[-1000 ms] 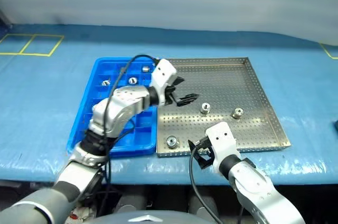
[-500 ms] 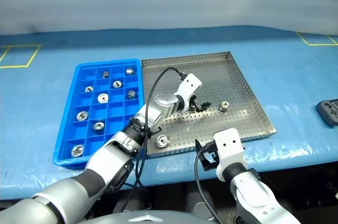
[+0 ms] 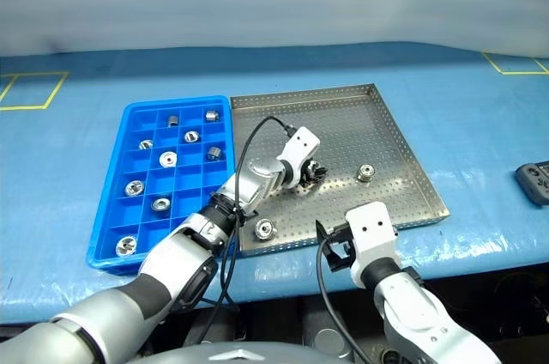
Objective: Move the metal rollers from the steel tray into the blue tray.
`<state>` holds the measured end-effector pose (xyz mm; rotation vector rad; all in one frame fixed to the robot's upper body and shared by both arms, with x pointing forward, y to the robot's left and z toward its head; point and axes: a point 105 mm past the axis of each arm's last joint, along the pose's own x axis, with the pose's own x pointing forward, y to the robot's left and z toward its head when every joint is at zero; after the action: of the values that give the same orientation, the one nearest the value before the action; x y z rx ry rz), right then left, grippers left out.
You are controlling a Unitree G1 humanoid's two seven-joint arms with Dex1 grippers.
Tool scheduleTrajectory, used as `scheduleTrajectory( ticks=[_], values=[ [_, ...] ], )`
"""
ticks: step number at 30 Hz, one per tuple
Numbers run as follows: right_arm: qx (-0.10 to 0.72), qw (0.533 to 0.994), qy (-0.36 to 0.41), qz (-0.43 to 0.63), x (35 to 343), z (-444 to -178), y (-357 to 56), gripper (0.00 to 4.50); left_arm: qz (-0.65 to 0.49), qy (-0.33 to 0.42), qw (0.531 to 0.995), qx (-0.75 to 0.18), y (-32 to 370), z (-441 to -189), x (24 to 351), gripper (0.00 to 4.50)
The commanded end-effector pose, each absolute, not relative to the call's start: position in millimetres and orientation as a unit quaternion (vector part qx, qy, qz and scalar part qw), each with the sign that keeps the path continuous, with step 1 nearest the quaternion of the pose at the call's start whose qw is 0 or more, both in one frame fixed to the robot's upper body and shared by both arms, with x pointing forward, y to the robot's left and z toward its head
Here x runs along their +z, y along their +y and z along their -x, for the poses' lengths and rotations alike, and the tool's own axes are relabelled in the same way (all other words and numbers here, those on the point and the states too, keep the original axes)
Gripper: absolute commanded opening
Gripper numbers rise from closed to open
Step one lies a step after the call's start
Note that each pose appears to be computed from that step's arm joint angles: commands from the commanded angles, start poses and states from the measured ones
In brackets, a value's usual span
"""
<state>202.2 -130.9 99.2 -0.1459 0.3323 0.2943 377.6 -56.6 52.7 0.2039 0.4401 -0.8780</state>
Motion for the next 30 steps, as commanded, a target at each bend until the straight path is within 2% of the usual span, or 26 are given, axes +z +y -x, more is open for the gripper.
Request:
scheduleTrajectory(
  ticks=[1,4,9,12,16,24,30],
  values=[
    [0.162,0.974,0.141,0.074,112.4,-202.3,-125.1,4.5,-0.05,0.199,0.866,-0.456,-80.8,-363.8,70.5,1.7],
    [0.167,0.973,0.141,0.078,113.7,-203.6,-124.6,4.5,-0.038,0.189,0.867,-0.459,-78.0,-361.7,79.5,1.71],
    [0.189,0.97,0.126,0.085,122.3,-211.3,-116.8,4.5,0.076,0.133,0.875,-0.459,-60.1,-359.4,128.0,1.71],
    [0.215,0.966,0.116,0.088,127.0,-219.4,-105.7,4.5,0.095,0.094,0.89,-0.437,-32.1,-358.7,149.1,1.71],
    [0.26,0.956,0.102,0.09,132.2,-234.4,-85.7,4.5,0.066,0.034,0.914,-0.399,14.9,-352.3,169.4,1.71],
    [0.352,0.927,0.084,0.101,138.4,-248.5,-49.9,4.5,-0.013,-0.005,0.956,-0.294,81.3,-343.0,179.3,1.71],
    [0.391,0.911,0.08,0.106,138.4,-250.8,-36.4,4.5,-0.085,0.031,0.964,-0.251,103.8,-335.3,156.4,1.71]
  ],
)
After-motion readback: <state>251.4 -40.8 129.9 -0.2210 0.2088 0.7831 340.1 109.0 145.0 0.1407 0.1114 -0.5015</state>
